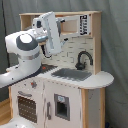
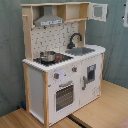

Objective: Play with the kitchen

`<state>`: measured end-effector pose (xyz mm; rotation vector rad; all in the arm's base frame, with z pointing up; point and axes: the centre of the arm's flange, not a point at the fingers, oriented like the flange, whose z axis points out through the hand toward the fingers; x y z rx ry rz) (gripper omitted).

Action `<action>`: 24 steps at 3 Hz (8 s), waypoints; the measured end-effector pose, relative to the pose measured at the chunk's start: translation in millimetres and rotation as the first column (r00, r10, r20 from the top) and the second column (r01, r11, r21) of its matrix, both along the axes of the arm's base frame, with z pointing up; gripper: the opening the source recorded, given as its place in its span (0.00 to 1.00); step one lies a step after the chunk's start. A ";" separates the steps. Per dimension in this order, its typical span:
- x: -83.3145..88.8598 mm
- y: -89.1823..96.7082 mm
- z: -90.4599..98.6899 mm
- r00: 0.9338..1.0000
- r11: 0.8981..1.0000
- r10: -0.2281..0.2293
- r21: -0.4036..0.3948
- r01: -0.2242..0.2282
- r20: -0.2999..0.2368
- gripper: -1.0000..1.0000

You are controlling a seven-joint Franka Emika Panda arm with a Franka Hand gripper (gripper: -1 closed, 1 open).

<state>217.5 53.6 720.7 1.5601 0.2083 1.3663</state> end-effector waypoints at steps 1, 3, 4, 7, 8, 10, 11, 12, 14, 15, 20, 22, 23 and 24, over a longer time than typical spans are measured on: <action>21.4 -1.1 9.8 1.000 1.000 0.023 -0.006 -0.023 -0.013 1.00; 55.4 3.4 26.7 0.998 0.999 0.051 -0.017 -0.051 -0.024 1.00; 58.1 4.0 27.4 0.998 0.998 0.053 -0.018 -0.054 -0.025 0.00; 108.1 55.0 9.5 0.989 0.990 0.130 -0.043 -0.134 -0.074 0.00; 127.2 79.2 13.6 0.982 0.983 0.165 -0.064 -0.171 -0.087 0.00; 165.2 122.8 11.8 0.967 0.967 0.226 -0.092 -0.238 -0.121 0.00; 180.8 145.7 11.9 0.958 0.957 0.256 -0.107 -0.270 -0.129 0.00; 194.7 163.2 13.8 0.951 0.948 0.279 -0.118 -0.294 -0.133 0.00; 223.2 189.3 18.3 0.939 0.934 0.316 -0.131 -0.334 -0.137 0.00; 237.3 197.6 18.7 0.934 0.929 0.328 -0.133 -0.346 -0.140 0.00; 204.1 287.6 19.0 0.933 0.881 0.352 -0.311 -0.358 -0.077 0.00; 193.5 293.4 11.7 0.936 0.876 0.342 -0.334 -0.348 -0.078 1.00; 176.3 296.8 -1.7 0.944 0.870 0.321 -0.368 -0.327 -0.081 1.00; 158.2 300.1 -20.1 0.951 0.861 0.297 -0.405 -0.307 -0.087 1.00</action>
